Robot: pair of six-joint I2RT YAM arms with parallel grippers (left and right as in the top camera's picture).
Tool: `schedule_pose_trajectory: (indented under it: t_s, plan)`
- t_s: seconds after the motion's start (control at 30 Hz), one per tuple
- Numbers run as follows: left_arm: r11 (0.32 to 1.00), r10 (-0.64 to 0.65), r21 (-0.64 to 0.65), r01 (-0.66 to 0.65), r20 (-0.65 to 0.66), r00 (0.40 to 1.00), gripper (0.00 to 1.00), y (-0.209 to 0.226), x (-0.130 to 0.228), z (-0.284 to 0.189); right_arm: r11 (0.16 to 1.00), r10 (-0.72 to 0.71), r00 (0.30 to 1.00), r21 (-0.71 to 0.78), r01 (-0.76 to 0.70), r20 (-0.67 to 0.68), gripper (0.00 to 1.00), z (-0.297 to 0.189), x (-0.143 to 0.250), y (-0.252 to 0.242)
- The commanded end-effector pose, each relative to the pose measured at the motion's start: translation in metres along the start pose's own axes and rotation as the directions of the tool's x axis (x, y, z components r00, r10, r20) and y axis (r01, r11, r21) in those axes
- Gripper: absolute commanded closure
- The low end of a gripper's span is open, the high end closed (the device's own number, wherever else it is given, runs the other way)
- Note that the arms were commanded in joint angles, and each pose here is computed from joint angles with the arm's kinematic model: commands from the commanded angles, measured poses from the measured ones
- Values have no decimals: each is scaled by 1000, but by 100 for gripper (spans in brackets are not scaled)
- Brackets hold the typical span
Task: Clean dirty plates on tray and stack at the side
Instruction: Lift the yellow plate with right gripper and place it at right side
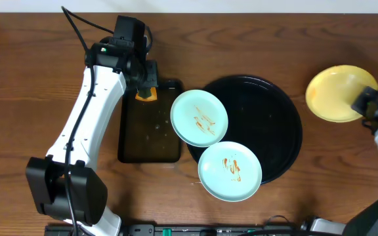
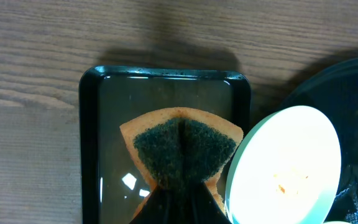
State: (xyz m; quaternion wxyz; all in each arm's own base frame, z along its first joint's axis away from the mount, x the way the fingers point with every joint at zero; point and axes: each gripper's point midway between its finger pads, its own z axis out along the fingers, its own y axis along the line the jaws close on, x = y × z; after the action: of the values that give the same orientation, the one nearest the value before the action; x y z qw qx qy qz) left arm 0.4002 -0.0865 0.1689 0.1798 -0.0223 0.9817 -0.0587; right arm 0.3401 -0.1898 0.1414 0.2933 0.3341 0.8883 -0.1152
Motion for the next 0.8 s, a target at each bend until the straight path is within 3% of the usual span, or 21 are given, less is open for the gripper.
schedule_pose_trajectory:
  t_s: [0.0,0.27,0.37,0.57,0.77]
  plan:
    - [1000,-5,-4,5,21,1000,93,0,-4,-7,991,127,990,-41,-130,-63,99,18,3,-14]
    - [1000,-5,-3,5,21,1000,93,0,-4,-7,983,183,972,4,-185,-144,99,46,19,-37]
    - [1000,-5,-4,5,21,1000,93,0,-4,-7,980,182,970,-45,-191,-158,86,46,20,-28]
    - [1000,-5,-4,5,21,1000,93,0,-4,-7,937,55,983,-332,-112,-177,64,36,19,23]
    - [1000,-5,-4,5,21,1000,93,0,-5,-6,700,-182,976,-712,45,-117,53,-8,34,113]
